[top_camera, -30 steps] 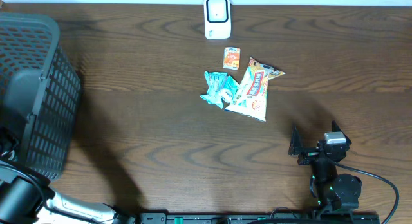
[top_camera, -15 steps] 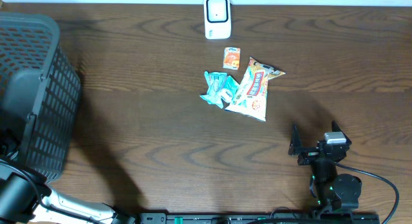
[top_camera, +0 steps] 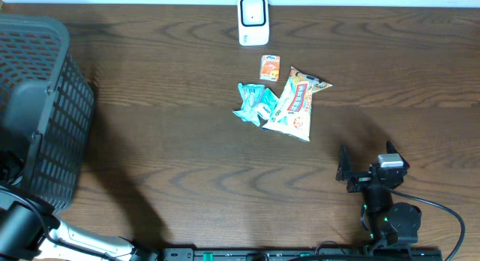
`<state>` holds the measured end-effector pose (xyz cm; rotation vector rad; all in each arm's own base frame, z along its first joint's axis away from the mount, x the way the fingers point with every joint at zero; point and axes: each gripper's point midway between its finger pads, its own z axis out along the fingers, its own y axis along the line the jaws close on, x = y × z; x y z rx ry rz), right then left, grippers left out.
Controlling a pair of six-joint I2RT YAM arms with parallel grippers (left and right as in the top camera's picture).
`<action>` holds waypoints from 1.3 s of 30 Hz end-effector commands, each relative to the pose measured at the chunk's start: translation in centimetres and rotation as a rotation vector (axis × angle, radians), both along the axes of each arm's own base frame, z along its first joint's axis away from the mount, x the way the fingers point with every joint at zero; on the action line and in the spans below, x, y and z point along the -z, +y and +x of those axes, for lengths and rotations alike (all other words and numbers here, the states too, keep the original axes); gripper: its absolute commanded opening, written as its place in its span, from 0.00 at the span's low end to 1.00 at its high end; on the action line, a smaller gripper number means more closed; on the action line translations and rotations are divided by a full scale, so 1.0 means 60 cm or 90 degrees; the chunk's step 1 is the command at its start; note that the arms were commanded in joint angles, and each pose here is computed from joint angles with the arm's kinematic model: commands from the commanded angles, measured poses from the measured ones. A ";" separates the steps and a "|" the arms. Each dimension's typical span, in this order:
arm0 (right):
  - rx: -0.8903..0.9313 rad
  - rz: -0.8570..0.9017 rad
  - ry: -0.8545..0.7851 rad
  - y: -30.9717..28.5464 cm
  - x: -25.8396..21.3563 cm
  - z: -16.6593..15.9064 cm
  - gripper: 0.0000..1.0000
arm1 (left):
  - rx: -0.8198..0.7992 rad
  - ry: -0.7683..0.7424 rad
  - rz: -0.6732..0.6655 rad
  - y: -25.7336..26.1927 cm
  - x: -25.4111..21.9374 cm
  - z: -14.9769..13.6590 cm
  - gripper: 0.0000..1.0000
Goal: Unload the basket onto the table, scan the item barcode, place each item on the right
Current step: 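Reach the left gripper into the basket and grasp the dark round tin, then lift the dark tin out and carry it toward the scanner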
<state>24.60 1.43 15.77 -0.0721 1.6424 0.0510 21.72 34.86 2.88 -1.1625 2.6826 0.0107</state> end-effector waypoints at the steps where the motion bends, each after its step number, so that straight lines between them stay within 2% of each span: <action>1: 0.004 0.000 0.000 -0.002 0.001 0.000 0.99 | 0.005 -0.031 -0.013 -0.011 -0.014 0.009 0.62; 7: 0.004 -0.001 0.000 -0.002 0.001 0.000 0.99 | -0.018 -0.069 0.009 -0.013 -0.061 0.025 0.61; 12: 0.004 -0.001 0.000 -0.002 0.001 0.000 0.99 | 0.028 -0.164 0.020 -0.042 -0.131 0.075 0.62; 18: 0.004 -0.001 0.000 -0.002 0.001 0.000 0.99 | 0.079 -0.250 0.101 -0.083 -0.257 0.123 0.62; 23: 0.004 -0.001 0.000 -0.002 0.001 0.000 0.99 | 0.077 -0.377 0.184 -0.130 -0.397 0.167 0.62; 27: 0.004 -0.001 0.000 -0.002 0.001 0.000 0.99 | 0.130 -0.525 0.240 -0.201 -0.525 0.204 0.62; 32: 0.004 -0.001 0.000 -0.002 0.001 0.000 0.99 | 0.221 -0.659 0.299 -0.308 -0.646 0.220 0.62; 35: 0.004 -0.001 0.000 -0.002 0.001 0.000 0.99 | 0.296 -0.707 0.283 -0.394 -0.678 0.228 0.62; 39: 0.004 -0.001 0.000 -0.002 0.001 0.000 0.99 | 0.395 -0.719 0.209 -0.504 -0.667 0.247 0.62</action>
